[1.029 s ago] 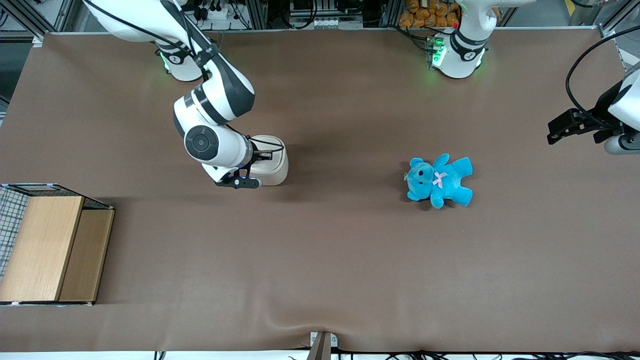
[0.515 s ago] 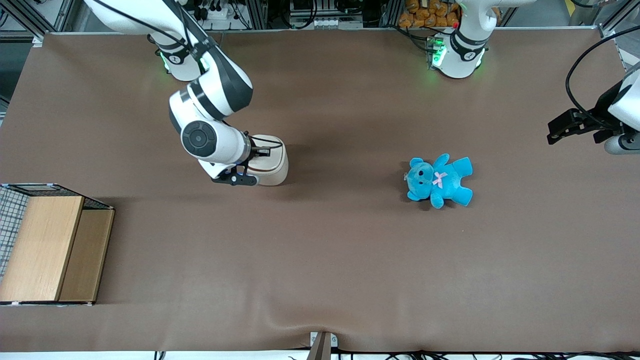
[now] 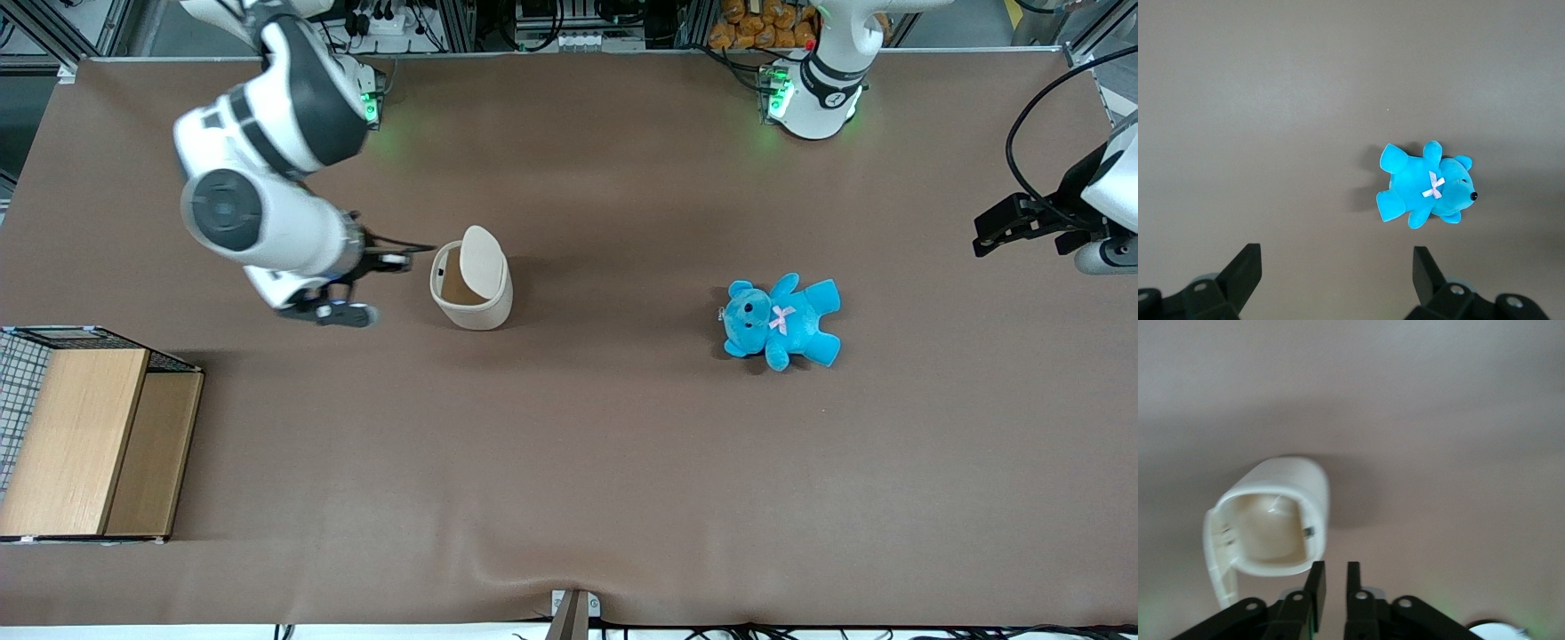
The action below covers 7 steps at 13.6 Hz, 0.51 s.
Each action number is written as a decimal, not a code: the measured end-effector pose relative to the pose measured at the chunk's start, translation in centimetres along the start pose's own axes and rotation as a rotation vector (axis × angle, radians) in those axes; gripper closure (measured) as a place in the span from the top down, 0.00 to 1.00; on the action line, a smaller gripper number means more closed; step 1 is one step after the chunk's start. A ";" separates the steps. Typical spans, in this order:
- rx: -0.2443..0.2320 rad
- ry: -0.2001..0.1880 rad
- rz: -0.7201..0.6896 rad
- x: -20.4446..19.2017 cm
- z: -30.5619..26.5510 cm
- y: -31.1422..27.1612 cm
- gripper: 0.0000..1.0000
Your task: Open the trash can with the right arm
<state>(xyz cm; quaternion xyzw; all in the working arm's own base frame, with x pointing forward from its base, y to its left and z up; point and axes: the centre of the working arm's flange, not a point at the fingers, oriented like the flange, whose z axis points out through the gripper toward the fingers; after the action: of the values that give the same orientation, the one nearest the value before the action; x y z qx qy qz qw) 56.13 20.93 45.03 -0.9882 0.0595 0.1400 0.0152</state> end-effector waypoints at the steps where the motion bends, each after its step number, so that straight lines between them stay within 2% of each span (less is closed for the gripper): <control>1: -0.001 0.015 -0.018 1.1 -0.8 2.8 0.35; 4: 0.015 0.066 -0.027 3.4 -3.7 12.2 0.65; 7: 0.032 0.144 -0.040 2.7 -8.0 19.4 0.97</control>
<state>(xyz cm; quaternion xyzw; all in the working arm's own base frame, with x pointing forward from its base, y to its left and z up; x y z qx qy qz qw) 58.52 1.04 51.75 -0.9964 0.0429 0.0674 0.0293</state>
